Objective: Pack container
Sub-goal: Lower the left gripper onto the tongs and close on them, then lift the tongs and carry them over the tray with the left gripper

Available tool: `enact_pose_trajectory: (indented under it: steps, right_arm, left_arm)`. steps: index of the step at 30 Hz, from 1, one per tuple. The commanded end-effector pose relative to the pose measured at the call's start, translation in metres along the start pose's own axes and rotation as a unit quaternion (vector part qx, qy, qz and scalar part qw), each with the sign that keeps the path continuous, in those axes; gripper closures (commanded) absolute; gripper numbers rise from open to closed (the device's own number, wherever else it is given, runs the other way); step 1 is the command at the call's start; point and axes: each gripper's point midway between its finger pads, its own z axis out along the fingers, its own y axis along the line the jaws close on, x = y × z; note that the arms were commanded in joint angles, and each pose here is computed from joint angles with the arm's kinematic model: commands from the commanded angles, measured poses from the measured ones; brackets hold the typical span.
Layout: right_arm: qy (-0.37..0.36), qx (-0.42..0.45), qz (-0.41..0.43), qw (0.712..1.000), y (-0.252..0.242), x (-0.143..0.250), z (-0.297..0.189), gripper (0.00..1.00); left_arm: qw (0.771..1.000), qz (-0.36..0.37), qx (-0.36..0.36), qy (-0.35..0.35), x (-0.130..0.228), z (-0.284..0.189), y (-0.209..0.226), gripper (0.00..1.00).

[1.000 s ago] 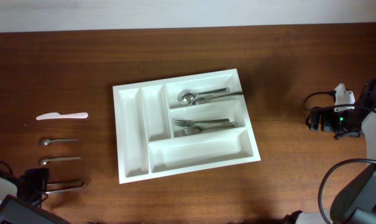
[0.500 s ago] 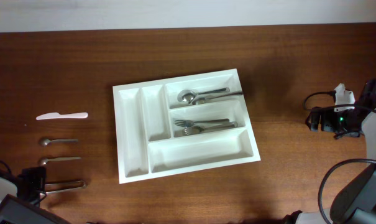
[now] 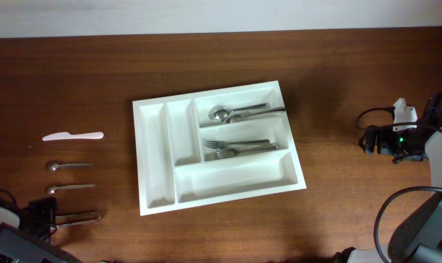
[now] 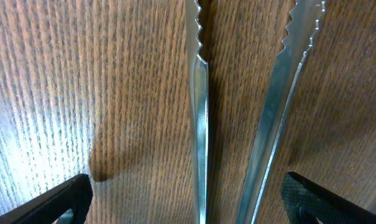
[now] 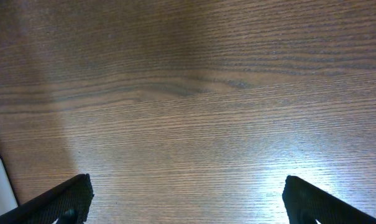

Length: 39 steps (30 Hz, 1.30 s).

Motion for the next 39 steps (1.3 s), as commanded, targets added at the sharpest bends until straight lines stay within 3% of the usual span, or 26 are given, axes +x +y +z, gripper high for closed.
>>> enact_pose_trajectory:
  steps: [1,23,25,27,35,37,39]
  right_arm:
    - [-0.003,-0.008,-0.001,1.0,0.001,0.0,0.0,0.01]
    - [-0.003,-0.008,-0.001,1.0,0.001,0.0,0.0,0.01]
    - [-0.003,-0.008,-0.001,1.0,0.001,0.0,0.0,0.01]
    - [-0.003,-0.008,-0.001,1.0,0.001,0.0,0.0,0.01]
    - [-0.003,-0.008,-0.001,1.0,0.001,0.0,0.0,0.01]
    - [-0.003,-0.008,-0.001,1.0,0.001,0.0,0.0,0.01]
    - [-0.003,-0.008,-0.001,1.0,0.001,0.0,0.0,0.01]
  left_arm:
    - [1.0,-0.01,-0.006,0.002,0.001,0.004,0.004,0.01]
    - [1.0,-0.01,-0.019,0.02,0.003,0.021,0.006,0.05]
    - [1.0,-0.01,-0.019,0.02,0.003,0.021,0.006,0.12]
    - [1.0,-0.01,-0.015,0.022,0.004,0.02,0.005,0.29]
    - [0.999,-0.01,0.011,0.031,0.001,0.012,-0.009,0.76]
    - [0.999,-0.01,0.011,0.031,-0.001,0.009,-0.011,0.84]
    - [0.999,-0.004,0.013,0.029,-0.004,0.005,-0.014,0.85]
